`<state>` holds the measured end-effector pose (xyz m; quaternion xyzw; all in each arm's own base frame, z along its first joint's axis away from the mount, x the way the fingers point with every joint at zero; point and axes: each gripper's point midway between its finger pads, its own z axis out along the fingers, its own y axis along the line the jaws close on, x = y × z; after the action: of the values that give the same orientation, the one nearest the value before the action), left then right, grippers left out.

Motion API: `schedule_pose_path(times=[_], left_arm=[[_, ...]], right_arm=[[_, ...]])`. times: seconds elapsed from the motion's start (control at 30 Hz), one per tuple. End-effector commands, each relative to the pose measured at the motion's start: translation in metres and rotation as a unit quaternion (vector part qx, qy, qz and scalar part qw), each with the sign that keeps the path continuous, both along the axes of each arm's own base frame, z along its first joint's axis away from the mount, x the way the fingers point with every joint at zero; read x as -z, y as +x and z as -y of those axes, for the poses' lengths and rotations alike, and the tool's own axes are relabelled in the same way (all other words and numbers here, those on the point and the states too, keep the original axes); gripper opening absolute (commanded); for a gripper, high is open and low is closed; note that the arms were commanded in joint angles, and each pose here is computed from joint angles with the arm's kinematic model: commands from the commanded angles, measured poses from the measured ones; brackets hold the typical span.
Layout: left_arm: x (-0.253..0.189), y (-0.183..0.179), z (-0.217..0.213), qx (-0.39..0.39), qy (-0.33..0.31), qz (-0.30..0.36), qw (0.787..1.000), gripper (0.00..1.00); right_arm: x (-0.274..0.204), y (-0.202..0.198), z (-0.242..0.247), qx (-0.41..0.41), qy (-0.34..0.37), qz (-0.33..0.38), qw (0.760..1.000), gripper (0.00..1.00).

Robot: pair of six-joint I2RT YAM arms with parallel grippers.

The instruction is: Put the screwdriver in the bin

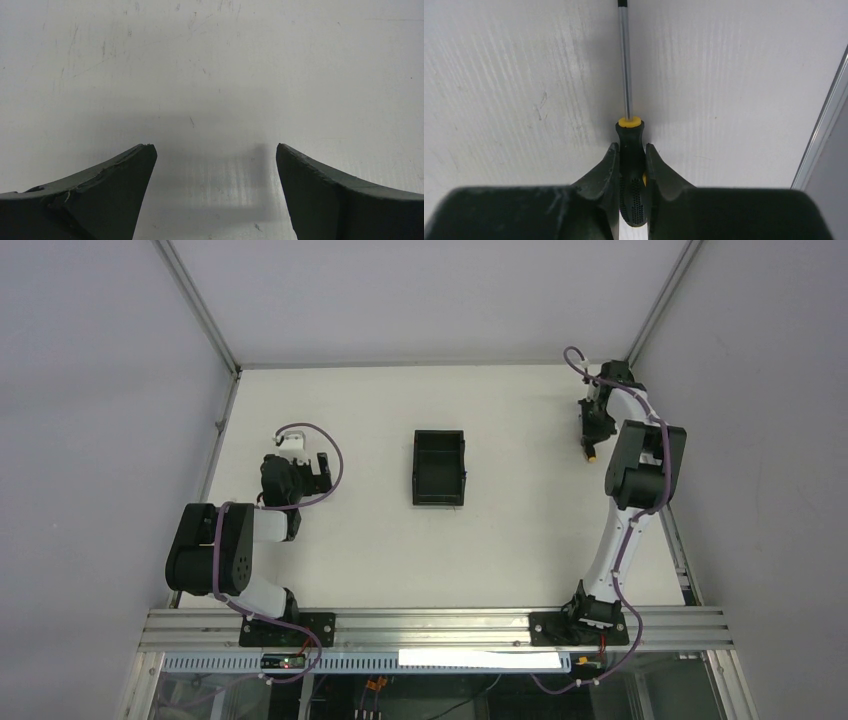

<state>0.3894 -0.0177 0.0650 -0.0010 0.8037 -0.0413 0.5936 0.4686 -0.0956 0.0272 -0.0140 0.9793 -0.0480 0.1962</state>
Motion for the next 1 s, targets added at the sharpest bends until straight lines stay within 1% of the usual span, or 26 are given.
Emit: schedule_pose_path(times=[0.0,0.1,0.23,0.3,0.37,0.53,0.67,0.77,0.8,0.83,0.97], left_arm=[[-0.014,0.003,0.000,0.002,-0.003,0.025,1.000,0.99],[-0.014,0.003,0.000,0.002,-0.003,0.025,1.000,0.99],[-0.014,0.003,0.000,0.002,-0.003,0.025,1.000,0.99],[-0.014,0.003,0.000,0.002,-0.003,0.025,1.000,0.99],[-0.014,0.003,0.000,0.002,-0.003,0.025,1.000,0.99],[-0.014,0.003,0.000,0.003,-0.003,0.025,1.000,0.99],[-0.014,0.003,0.001,0.003,-0.003,0.025,1.000,0.99],[-0.015,0.003,0.000,0.002,-0.003,0.026,1.000,0.99],[-0.015,0.003,0.000,0.002,-0.003,0.026,1.000,0.99],[-0.015,0.003,0.000,0.003,-0.003,0.025,1.000,0.99],[-0.014,0.003,0.000,0.002,-0.003,0.025,1.000,0.99]], right_arm=[[-0.079,0.006,-0.008,0.045,0.014,0.068,0.997,0.02],[-0.122,-0.001,-0.019,0.080,0.039,0.095,0.991,0.05],[-0.173,-0.020,-0.054,0.122,0.116,0.115,0.979,0.07],[-0.189,-0.028,-0.072,0.123,0.138,0.124,0.975,0.09],[-0.209,-0.038,-0.102,0.102,0.156,0.142,0.972,0.10],[-0.242,-0.062,-0.190,0.000,0.186,0.177,0.966,0.10],[-0.246,-0.079,-0.257,-0.068,0.197,0.194,0.959,0.09],[-0.238,-0.087,-0.301,-0.109,0.207,0.199,0.952,0.09],[-0.231,-0.091,-0.318,-0.129,0.207,0.195,0.950,0.10],[-0.226,-0.092,-0.325,-0.134,0.205,0.195,0.950,0.11],[-0.187,-0.099,-0.366,-0.183,0.195,0.163,0.950,0.13]])
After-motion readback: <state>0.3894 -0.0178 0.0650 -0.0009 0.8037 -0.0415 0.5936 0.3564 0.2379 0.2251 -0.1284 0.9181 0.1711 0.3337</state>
